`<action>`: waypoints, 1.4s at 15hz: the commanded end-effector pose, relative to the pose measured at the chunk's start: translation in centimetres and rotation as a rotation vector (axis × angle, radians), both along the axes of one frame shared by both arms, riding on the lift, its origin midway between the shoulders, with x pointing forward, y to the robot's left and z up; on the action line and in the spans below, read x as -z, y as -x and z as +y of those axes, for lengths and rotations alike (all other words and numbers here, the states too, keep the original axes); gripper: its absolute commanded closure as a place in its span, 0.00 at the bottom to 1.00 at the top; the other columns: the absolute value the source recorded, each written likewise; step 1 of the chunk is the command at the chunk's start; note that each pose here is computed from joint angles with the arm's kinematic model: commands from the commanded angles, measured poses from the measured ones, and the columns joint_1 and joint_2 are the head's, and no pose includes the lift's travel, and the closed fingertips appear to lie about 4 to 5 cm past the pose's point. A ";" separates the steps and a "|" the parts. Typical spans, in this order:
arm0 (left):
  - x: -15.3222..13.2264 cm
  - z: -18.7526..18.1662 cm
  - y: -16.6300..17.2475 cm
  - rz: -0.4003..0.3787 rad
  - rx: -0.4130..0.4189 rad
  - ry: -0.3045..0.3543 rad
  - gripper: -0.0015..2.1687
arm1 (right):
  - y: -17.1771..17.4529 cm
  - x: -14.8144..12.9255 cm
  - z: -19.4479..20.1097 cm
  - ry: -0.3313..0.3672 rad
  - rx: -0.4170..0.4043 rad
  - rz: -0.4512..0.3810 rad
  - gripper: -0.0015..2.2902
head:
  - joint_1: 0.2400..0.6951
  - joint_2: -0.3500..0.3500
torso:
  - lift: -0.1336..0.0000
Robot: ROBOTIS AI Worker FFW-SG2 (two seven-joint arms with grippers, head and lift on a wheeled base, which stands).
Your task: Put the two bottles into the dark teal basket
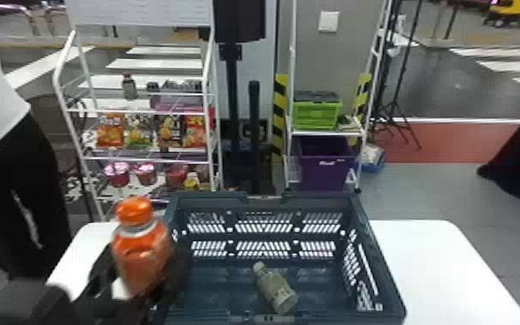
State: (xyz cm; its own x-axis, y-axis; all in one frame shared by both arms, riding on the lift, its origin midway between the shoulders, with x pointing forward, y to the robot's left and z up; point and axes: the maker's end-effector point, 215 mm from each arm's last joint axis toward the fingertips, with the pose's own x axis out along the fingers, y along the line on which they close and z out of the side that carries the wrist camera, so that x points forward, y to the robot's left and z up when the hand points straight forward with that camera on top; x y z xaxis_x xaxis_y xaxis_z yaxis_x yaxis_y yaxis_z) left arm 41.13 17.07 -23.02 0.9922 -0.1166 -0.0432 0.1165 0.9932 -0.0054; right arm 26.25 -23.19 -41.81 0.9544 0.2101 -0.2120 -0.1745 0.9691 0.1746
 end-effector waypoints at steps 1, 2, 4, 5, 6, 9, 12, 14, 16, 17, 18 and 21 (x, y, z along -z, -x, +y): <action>0.1 -3.1 -2.8 0.044 0.071 -0.004 0.99 | 0.0 -0.1 -0.1 0.004 0.002 -0.003 0.04 | 0.57 0.50 | 1.00; 0.7 -4.5 -4.1 0.069 0.109 -0.007 0.99 | 0.0 -0.1 -0.1 0.005 0.001 -0.002 0.04 | 0.57 0.50 | 1.00; 3.9 -6.1 -6.5 0.196 0.182 -0.039 0.99 | -0.1 -0.1 0.1 0.011 -0.005 -0.001 0.04 | 0.57 0.50 | 1.00; 4.3 -7.9 -7.5 0.243 0.241 -0.077 0.99 | -0.2 0.0 0.1 0.012 -0.006 0.002 0.04 | 0.57 0.50 | 1.00; 5.1 -9.2 -8.2 0.289 0.284 -0.128 0.99 | -0.2 0.0 0.1 0.015 -0.006 0.002 0.04 | 0.57 0.50 | 1.00; 6.8 -12.0 -10.5 0.421 0.393 -0.205 0.99 | 0.1 0.8 0.1 0.021 -0.010 0.020 0.04 | 0.57 0.50 | 1.00; 11.0 -14.4 -11.4 0.662 0.532 -0.277 0.99 | 0.4 1.5 0.1 0.027 -0.011 0.032 0.04 | 0.57 0.50 | 1.00; 14.2 -14.9 -12.8 0.781 0.567 -0.319 0.99 | 0.5 1.7 0.1 0.026 -0.011 0.036 0.04 | 0.57 0.50 | 1.00; 16.6 -15.2 -14.0 0.852 0.568 -0.369 0.99 | 0.5 2.1 0.0 0.024 -0.009 0.042 0.04 | 0.57 0.50 | 1.00; 17.9 -15.4 -14.6 0.884 0.571 -0.381 0.99 | 0.5 2.2 0.1 0.023 -0.010 0.044 0.04 | 0.57 0.50 | 1.00; 18.9 -16.2 -15.2 0.894 0.592 -0.396 0.99 | 0.4 2.3 0.3 0.021 -0.012 0.044 0.04 | 0.57 0.50 | 1.00; 21.6 -12.1 -17.6 0.921 0.575 -0.455 0.99 | 0.1 2.5 0.6 0.015 -0.017 0.047 0.04 | 0.57 0.50 | 1.00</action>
